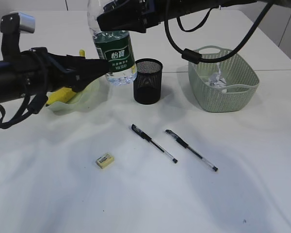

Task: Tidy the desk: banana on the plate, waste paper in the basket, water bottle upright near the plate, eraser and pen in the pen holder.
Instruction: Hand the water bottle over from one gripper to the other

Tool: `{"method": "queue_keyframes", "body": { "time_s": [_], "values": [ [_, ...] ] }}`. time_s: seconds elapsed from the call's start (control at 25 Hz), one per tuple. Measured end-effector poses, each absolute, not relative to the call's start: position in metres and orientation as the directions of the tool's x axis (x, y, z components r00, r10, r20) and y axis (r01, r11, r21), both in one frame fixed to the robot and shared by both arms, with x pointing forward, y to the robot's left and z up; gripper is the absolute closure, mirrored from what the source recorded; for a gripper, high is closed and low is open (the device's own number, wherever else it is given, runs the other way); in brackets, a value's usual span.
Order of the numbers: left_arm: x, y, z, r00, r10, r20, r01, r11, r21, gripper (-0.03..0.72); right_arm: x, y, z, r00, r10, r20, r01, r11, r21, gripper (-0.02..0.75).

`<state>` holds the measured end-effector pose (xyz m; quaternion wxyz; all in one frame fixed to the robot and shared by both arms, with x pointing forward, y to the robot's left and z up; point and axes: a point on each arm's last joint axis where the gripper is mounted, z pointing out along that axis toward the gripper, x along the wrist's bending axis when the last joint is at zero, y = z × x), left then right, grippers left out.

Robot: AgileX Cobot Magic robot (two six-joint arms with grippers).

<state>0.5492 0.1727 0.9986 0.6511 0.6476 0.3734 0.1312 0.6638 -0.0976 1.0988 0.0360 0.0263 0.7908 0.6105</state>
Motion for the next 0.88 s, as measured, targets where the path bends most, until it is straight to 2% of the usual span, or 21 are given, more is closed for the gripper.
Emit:
{"method": "queue_keyframes", "body": {
  "time_s": [0.2,0.88],
  "values": [
    [0.545,0.154,1.004,0.725,0.616,-0.308,0.307,0.111,0.945,0.071,0.664,-0.097,1.099,-0.996,0.084,-0.025,-0.003,0.253,0.967,0.381],
    [0.544,0.147,1.011,0.733,0.588,-0.343,0.299,0.175,0.938,0.069,0.662,-0.095,1.099,-0.997,0.078,-0.018,0.002,0.253,0.968,0.382]
  ]
}}
